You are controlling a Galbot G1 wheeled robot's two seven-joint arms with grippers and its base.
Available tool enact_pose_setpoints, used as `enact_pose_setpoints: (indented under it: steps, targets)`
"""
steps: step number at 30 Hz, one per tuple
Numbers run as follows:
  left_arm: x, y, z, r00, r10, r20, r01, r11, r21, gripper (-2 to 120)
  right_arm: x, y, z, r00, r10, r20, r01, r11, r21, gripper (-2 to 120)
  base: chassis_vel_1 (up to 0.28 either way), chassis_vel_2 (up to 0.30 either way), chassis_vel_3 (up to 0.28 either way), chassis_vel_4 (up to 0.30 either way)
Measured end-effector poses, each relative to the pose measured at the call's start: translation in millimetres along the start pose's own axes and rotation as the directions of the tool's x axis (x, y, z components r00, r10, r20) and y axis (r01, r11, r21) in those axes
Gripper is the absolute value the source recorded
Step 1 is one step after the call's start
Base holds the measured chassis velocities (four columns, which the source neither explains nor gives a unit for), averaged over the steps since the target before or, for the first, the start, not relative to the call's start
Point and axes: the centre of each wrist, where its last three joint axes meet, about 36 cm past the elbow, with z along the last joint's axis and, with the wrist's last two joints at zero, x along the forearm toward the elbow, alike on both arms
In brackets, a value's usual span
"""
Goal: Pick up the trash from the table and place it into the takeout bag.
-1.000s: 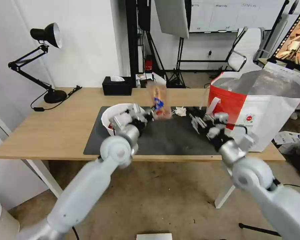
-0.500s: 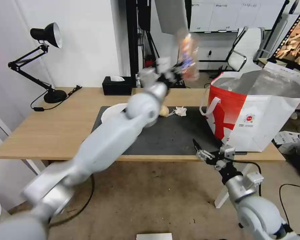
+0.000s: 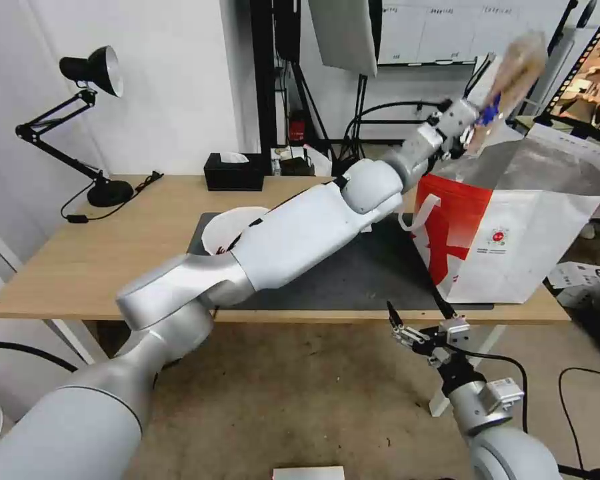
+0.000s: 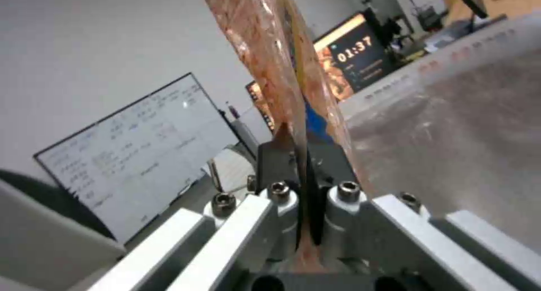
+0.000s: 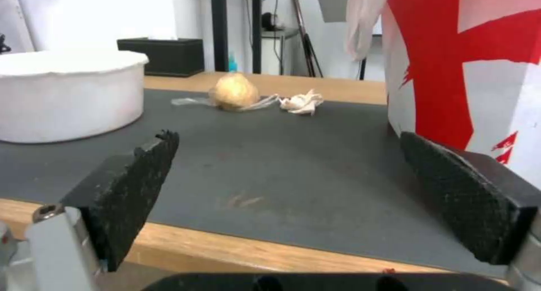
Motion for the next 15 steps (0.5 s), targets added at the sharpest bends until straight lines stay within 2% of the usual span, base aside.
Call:
enact_pose_setpoints:
  steps: [6,13,15]
  targets:
    - [-0.1,-2.8,6.0,0.998,0.056,0.008,-0.056,0.997,-0.052,0,-0.2,-2.1,-0.2,1.000,-0.002,0.000,0.002,1.000,0.003,100,0.000,0.000,0.000,0.000]
    - [0.6,-6.7,8.2,0.997,0.071,0.007,-0.070,0.996,-0.051,0,0.8,-6.9,-3.5,1.000,0.006,0.005,-0.006,1.000,0.009,100,0.000,0.000,0.000,0.000]
    - [1.4,-10.6,9.5,0.997,0.082,0.012,-0.082,0.996,-0.047,5,3.8,-8.9,-4.7,1.000,0.014,0.003,-0.014,1.000,0.011,100,0.000,0.000,0.000,0.000]
